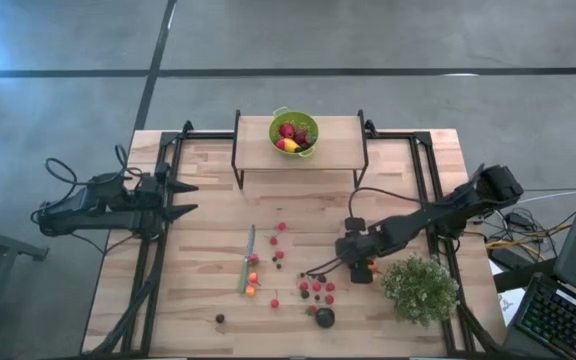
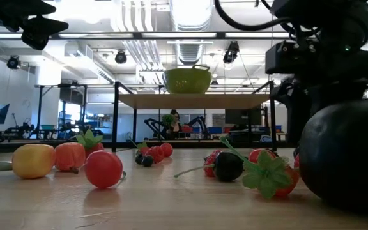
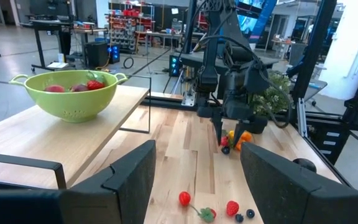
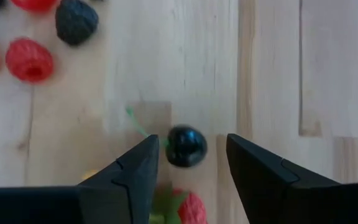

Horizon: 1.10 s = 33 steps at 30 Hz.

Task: Pick & Place Fruit
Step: Put the black cherry into the green colander on the shelf

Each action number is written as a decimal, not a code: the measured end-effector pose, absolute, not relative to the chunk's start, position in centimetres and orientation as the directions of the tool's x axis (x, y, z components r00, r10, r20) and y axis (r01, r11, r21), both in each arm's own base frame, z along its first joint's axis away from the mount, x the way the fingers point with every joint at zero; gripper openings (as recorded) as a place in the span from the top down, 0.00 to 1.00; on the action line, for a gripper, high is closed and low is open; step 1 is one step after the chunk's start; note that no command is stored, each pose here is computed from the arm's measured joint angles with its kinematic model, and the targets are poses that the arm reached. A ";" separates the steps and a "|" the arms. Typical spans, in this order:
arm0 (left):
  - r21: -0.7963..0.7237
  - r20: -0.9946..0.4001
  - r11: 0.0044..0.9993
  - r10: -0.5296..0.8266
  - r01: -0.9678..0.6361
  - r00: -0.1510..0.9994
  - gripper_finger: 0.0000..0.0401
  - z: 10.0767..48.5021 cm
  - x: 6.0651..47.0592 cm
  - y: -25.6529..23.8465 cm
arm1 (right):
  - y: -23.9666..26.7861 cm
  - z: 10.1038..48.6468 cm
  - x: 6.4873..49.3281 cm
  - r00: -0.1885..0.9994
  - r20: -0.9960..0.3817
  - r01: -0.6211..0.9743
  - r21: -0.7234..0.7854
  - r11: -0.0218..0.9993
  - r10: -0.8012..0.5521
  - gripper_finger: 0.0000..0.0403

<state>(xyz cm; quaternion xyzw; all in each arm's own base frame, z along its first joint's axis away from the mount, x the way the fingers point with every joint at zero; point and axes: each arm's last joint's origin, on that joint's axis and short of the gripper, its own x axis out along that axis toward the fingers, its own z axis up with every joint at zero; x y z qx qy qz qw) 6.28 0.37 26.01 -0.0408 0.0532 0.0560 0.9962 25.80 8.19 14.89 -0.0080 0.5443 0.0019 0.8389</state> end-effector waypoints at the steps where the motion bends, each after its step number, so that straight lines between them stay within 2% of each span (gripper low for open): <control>1: -0.075 -0.111 0.990 0.107 -0.116 0.988 0.40 26.0 6.3 0.4 | 8.2 14.8 26.0 0.411 -0.912 -0.015 -0.012 1.000 -0.004 0.52; 8: -0.075 -0.113 0.990 0.107 -0.116 0.988 0.40 26.0 6.3 0.4 | 8.3 13.6 26.2 0.369 -0.929 -0.016 -0.026 1.000 -0.019 0.49; 13: -0.075 -0.113 0.990 0.107 -0.116 0.988 0.40 26.0 6.3 0.4 | 8.3 13.5 26.3 0.367 -0.930 -0.010 -0.024 1.000 -0.019 0.51; 24: -0.075 -0.113 0.990 0.107 -0.116 0.988 0.40 26.0 6.3 0.4 | 8.3 13.7 26.1 0.362 -0.932 -0.014 -0.021 1.000 -0.015 0.67; 33: -0.075 -0.114 0.990 0.107 -0.116 0.988 0.40 26.0 6.3 0.4 | 8.3 13.8 26.1 0.366 -0.931 -0.013 -0.022 1.000 -0.016 0.89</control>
